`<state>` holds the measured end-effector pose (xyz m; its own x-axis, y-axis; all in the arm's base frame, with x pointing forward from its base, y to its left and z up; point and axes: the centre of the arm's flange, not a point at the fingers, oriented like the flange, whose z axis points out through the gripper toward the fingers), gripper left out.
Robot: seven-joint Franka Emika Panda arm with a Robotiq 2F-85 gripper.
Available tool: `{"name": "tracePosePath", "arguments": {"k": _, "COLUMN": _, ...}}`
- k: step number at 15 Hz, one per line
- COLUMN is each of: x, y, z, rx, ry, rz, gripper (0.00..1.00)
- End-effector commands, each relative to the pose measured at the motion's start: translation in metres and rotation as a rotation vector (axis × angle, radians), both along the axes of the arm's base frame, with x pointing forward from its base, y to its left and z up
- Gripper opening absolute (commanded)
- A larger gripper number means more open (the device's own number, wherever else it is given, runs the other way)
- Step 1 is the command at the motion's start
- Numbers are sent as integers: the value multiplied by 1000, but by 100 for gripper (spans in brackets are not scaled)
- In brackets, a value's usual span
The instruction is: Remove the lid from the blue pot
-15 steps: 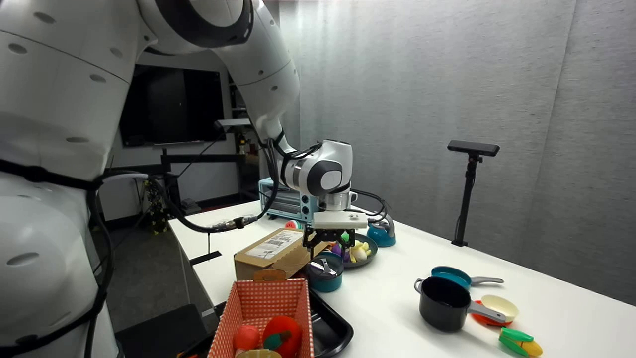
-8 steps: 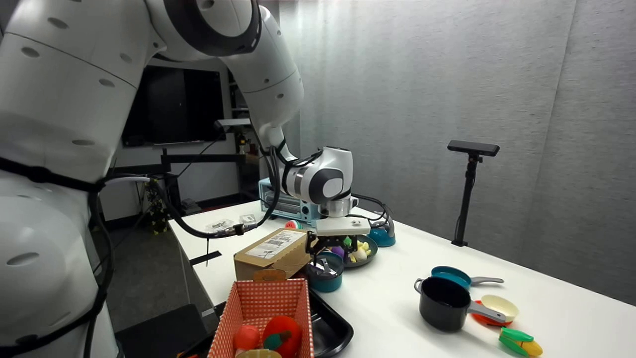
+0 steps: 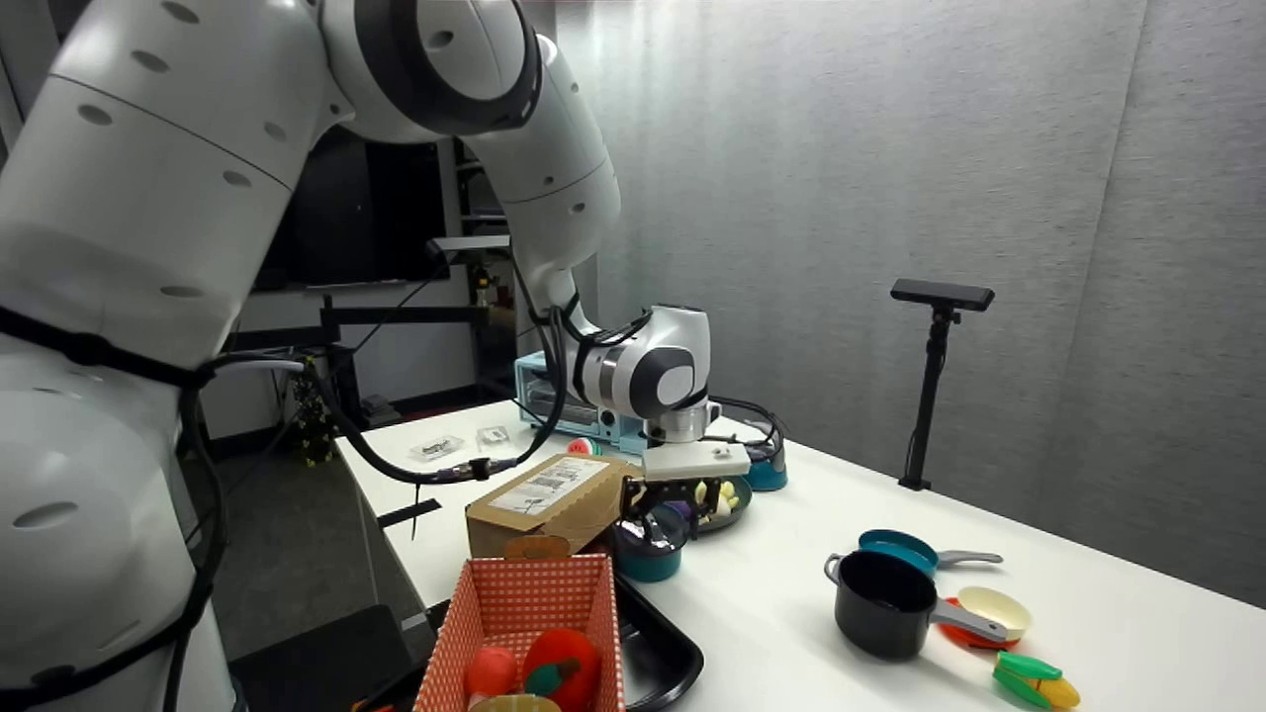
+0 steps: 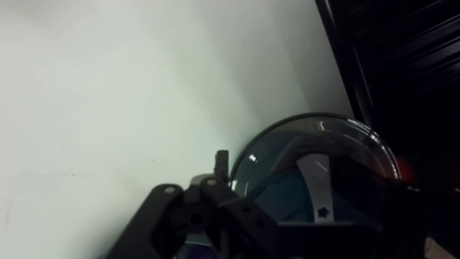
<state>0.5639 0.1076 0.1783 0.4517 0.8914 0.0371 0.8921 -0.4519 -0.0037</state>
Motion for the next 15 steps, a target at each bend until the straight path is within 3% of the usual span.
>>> {"name": "tracePosePath", "arguments": {"k": 1, "x": 17, "y": 1, "z": -10, "rx": -22, "ry": -21, "rz": -4, "gripper": 43}}
{"name": "tracePosePath", "arguments": {"k": 4, "x": 24, "y": -2, "z": -11, "rx": -33, "ry": -26, "rz": -8, "gripper": 37}}
{"name": "tracePosePath", "arguments": {"k": 8, "x": 33, "y": -7, "z": -14, "rx": -36, "ry": -30, "rz": -39, "gripper": 2}}
{"name": "tracePosePath", "arguments": {"k": 15, "x": 46, "y": -12, "z": -5, "rx": -40, "ry": -53, "rz": -121, "gripper": 3}}
